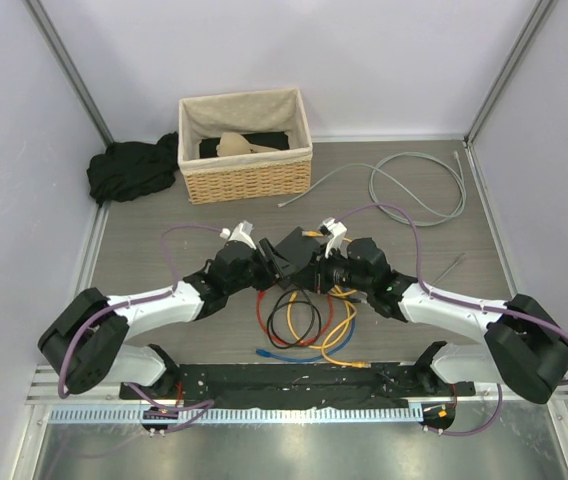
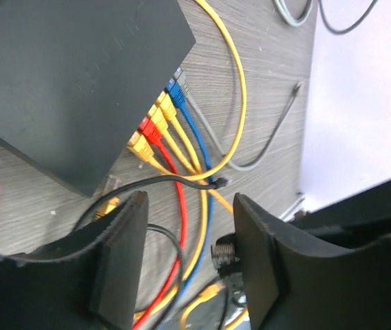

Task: Insert the plug into the switch port
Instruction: Pick up the connector from the center of the board.

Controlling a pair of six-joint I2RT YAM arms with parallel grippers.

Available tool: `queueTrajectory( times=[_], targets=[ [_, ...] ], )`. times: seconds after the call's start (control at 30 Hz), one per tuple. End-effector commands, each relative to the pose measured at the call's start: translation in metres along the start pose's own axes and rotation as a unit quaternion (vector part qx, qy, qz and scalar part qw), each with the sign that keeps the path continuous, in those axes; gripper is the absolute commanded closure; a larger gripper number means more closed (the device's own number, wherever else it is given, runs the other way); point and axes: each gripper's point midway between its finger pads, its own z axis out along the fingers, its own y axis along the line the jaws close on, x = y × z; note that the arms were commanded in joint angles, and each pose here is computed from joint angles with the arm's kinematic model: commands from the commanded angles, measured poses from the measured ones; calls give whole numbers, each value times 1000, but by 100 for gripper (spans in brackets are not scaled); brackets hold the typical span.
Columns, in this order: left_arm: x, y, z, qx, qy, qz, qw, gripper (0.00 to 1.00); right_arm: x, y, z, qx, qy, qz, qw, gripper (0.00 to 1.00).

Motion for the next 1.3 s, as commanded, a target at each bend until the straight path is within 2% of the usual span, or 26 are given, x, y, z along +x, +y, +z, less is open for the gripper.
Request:
queueTrajectory(
  times=[0.0,0.1,0.2,0.37,0.47,0.53,0.63,0.73,0.77,0.83,0.87,0.97,1.07,1.1,1.13,1.27],
  targets=[
    [0,-26,5,39,17,-62,997,46,-23,10,-3,-16,-50,-2,999,95],
    [7,-23,3,27,32,-87,995,48,-26,3,-4,3,-64,2,998,95],
    [8,-20,0,18,34,-99,994,55,-28,-1,-6,14,-74,3,997,95],
    [12,-31,-1,25,45,-104,993,71,-29,1,-6,10,-75,6,997,94],
    [19,-37,0,25,59,-104,993,85,-27,-1,-5,13,-74,8,997,93],
    [23,-39,0,22,66,-109,992,99,-28,-2,-5,15,-76,9,997,91],
    [25,-38,0,15,67,-126,990,100,-26,-5,-6,25,-73,8,997,88],
    [19,-33,-2,-4,53,-135,989,100,-28,-7,-9,34,-70,2,997,78],
    [20,-26,-3,-21,51,-136,989,100,-25,-8,-10,39,-62,4,997,66],
    [16,-27,-4,-28,42,-133,990,100,-30,-6,-13,43,-65,-8,997,55],
    [15,-19,-4,-46,35,-132,989,100,-26,-6,-15,49,-57,-11,997,46],
    [12,-15,-4,-68,31,-122,990,100,-24,-1,-22,73,-54,-39,995,31],
    [10,-12,-4,-87,31,-112,989,100,-30,-6,-32,129,-69,-86,986,28],
    [9,-15,-4,-86,31,-111,990,100,-28,7,-31,124,-67,-105,984,28],
    [10,-13,-5,-93,33,-110,989,100,-29,-3,-36,163,-70,-130,976,28],
    [5,-13,-6,-102,22,-106,989,100,-22,2,-39,206,-67,-195,957,28]
  ],
)
